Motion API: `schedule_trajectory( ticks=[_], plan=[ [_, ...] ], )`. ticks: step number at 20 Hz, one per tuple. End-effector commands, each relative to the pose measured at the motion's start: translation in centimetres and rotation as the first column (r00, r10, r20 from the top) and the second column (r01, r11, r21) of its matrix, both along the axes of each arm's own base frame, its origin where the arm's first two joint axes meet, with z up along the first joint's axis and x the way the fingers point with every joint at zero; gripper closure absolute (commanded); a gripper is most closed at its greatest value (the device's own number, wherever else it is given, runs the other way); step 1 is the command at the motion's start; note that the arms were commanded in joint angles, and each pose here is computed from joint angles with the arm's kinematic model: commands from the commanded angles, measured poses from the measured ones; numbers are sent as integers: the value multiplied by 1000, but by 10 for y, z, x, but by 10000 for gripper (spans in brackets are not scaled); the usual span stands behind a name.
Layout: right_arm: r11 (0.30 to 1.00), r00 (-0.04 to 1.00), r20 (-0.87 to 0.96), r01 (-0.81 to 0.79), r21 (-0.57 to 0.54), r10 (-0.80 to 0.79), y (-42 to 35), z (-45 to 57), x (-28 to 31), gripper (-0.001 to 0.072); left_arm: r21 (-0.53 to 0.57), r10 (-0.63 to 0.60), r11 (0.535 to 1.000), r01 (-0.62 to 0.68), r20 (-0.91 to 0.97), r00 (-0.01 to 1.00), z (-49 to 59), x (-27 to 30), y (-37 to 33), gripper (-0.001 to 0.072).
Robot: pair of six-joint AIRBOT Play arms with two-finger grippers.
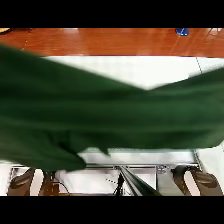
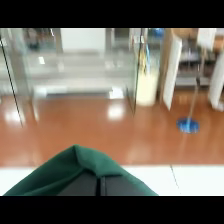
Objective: Fold the shirts.
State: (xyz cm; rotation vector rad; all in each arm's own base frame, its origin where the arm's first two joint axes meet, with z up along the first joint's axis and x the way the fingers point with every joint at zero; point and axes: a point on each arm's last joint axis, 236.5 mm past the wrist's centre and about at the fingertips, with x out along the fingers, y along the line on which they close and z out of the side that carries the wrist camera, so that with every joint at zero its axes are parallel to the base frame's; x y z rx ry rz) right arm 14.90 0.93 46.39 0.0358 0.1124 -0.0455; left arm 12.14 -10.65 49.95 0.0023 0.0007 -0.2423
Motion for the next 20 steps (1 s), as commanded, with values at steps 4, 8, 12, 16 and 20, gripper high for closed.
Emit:
schedule_trajectory(
  ticks=[4,8,12,16,20],
  plan=[
    [997,853,-517,-70,16,68,3,-112,0,691,20,38,999,-33,-420,907,-91,-1,17,691],
    [996,653,-752,-75,48,86,-9,-190,56,691,-53,0,998,-40,-598,801,-134,55,45,691],
    [993,388,-915,-83,88,114,-17,-291,116,691,-213,-118,974,-77,-765,633,-222,133,71,690],
    [989,355,-924,-68,127,144,-20,-351,196,691,-298,-252,955,-12,-827,504,-318,203,46,691],
    [984,464,-868,-60,171,179,-16,-387,269,690,-304,-268,952,18,-808,524,-369,280,15,691]
  ],
)
